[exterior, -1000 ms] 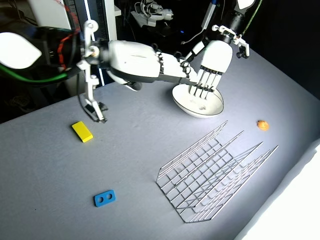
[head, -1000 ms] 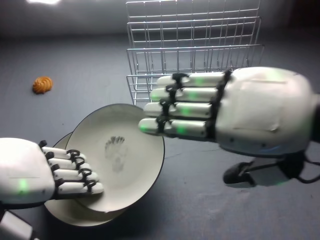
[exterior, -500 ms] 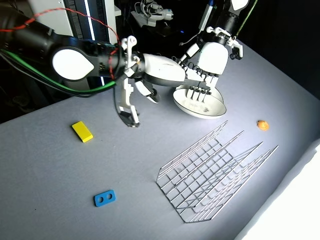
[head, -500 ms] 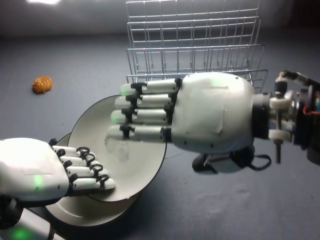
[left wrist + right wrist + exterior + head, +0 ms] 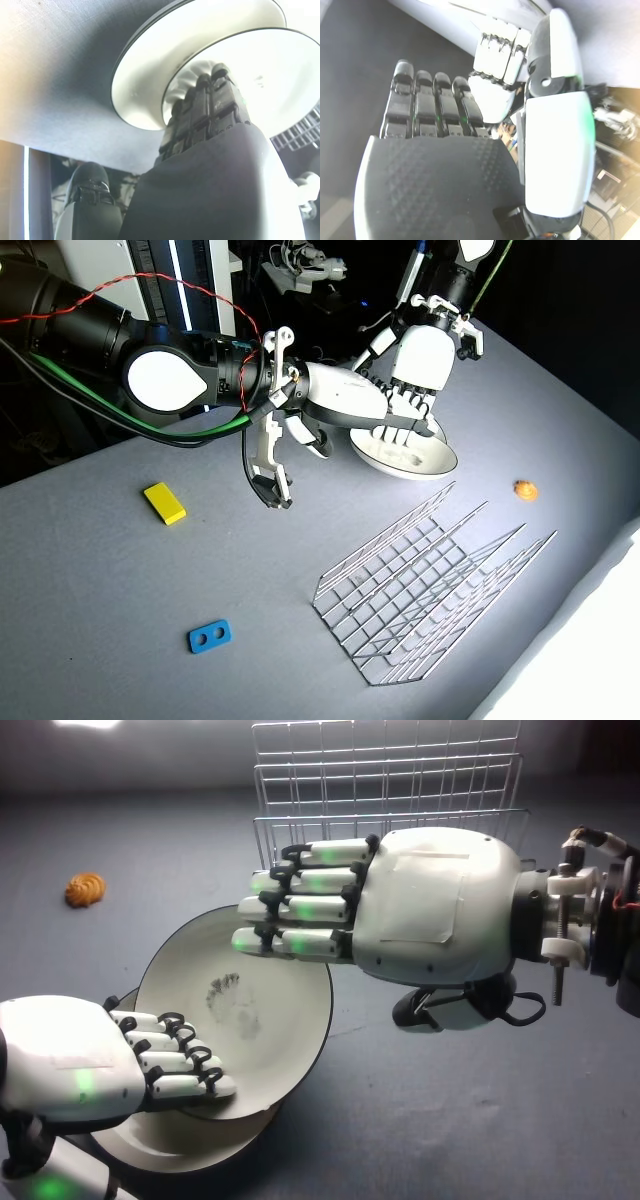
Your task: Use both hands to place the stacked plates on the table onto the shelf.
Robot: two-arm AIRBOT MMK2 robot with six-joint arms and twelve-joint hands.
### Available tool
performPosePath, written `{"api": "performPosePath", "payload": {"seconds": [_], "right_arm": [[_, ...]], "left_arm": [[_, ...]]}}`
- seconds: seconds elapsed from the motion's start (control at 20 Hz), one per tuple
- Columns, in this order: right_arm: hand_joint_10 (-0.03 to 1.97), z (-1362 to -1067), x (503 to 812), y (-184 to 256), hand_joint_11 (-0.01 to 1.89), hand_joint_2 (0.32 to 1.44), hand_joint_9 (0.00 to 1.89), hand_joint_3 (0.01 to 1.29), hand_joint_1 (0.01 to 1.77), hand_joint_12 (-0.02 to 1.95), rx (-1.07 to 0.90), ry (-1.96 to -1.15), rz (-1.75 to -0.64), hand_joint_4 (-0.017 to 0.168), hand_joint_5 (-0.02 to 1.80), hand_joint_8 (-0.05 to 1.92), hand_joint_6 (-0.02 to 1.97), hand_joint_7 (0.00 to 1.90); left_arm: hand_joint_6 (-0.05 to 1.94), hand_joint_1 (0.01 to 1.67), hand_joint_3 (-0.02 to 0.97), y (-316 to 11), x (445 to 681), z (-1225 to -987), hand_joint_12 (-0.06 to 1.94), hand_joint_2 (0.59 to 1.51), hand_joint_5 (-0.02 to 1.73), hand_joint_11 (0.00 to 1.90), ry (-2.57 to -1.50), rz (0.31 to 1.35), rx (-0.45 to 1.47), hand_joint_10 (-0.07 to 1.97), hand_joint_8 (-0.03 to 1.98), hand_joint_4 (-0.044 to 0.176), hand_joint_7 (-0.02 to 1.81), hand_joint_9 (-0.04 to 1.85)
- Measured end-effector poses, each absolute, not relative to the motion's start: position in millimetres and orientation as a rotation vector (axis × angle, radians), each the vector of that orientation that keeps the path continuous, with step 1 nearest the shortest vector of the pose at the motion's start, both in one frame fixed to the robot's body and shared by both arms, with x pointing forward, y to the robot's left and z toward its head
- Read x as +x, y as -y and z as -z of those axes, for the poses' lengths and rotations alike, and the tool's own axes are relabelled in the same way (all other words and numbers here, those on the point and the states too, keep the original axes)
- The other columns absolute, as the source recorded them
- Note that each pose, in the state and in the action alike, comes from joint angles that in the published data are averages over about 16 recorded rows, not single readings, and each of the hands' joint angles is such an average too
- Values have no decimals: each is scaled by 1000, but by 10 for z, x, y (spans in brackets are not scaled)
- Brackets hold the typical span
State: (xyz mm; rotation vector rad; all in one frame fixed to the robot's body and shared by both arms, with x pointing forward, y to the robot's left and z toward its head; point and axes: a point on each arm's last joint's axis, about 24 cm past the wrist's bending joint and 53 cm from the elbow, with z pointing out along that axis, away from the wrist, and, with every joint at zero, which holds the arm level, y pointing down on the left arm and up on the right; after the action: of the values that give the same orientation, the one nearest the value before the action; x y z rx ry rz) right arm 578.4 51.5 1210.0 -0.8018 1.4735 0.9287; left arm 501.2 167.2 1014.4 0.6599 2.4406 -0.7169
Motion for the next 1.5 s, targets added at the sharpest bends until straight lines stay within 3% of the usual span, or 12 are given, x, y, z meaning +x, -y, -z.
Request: {"api": "performPosePath", "payload": {"seconds": [0.4,0.95,1.5], "right_arm": [[6,-12100,5916,-529,13,945,70,21,1054,651,-800,-1452,-899,-2,68,14,19,39],[6,-12436,5970,-139,13,959,45,21,1085,643,-606,-1500,-979,-2,76,13,18,24],[6,-12646,5768,147,13,958,72,21,1074,718,-466,-1549,-1074,-2,69,14,18,45]], "left_arm": [[-9,21,21,-1849,5097,-10196,5,1100,-4,15,-2425,690,700,6,-14,-1,4,14],[6,22,17,-2291,5256,-10361,5,1104,7,15,-2404,626,780,3,-13,0,16,16],[6,22,16,-2404,5096,-10333,6,1108,15,15,-2415,650,952,3,-13,-1,17,14]]}}
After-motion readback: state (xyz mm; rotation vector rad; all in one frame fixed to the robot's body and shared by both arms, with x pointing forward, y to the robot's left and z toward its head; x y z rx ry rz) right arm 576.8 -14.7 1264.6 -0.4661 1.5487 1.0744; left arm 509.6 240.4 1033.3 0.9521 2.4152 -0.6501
